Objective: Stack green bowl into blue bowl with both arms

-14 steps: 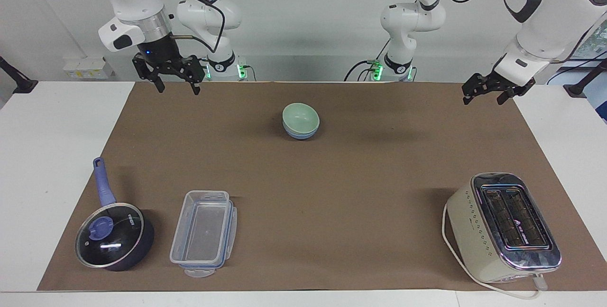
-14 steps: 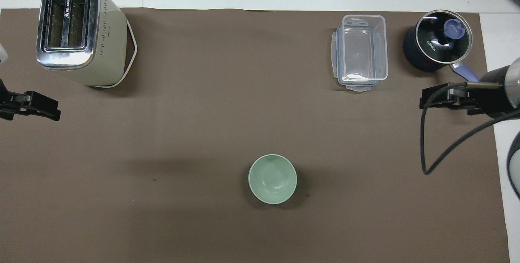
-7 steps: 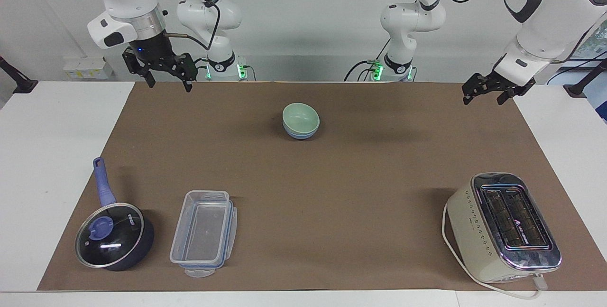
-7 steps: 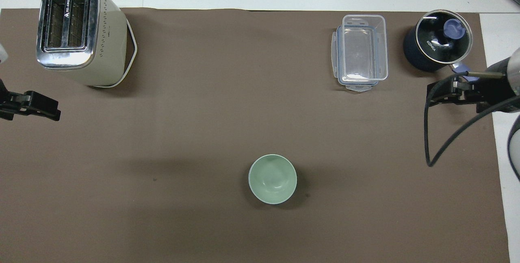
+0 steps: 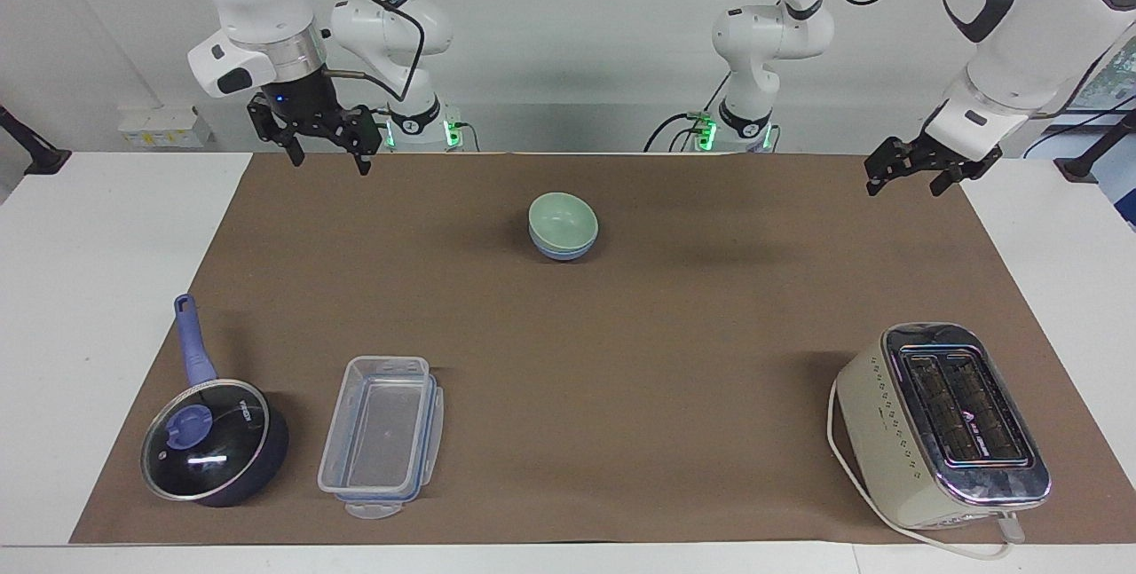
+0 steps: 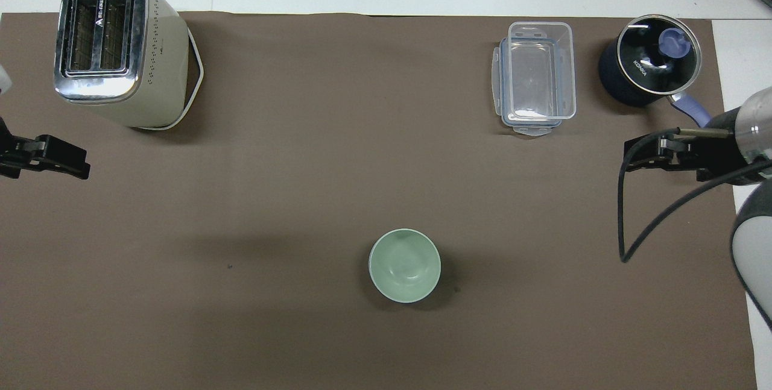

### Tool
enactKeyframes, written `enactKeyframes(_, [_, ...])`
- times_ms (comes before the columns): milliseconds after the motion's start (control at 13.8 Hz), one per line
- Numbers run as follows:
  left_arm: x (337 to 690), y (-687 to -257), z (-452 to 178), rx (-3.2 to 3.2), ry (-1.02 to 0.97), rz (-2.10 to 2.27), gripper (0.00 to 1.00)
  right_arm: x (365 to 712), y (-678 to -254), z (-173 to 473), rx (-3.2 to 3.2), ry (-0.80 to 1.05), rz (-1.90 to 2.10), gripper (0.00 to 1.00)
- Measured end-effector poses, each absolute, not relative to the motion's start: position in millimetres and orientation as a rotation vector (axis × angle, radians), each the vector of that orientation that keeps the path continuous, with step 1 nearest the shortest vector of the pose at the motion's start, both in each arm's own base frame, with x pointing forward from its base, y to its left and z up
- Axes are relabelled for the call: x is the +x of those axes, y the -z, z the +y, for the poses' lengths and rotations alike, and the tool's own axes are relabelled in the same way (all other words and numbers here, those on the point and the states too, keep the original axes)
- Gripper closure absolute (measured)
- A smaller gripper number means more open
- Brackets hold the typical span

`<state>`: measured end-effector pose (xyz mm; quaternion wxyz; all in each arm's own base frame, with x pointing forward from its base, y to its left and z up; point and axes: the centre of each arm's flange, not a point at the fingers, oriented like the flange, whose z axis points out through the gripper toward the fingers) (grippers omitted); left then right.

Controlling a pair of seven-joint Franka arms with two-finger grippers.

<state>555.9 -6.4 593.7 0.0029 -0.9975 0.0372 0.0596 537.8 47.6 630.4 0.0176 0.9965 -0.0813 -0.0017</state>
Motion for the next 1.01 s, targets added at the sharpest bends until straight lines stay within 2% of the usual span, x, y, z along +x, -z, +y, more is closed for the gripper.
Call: enactKeyframes(1014, [555.9, -593.7, -6.4, -3.128, -0.187, 0.117, 0.0, 539.5, -629.5, 39.6, 3.101, 0.008, -0.298, 0.0])
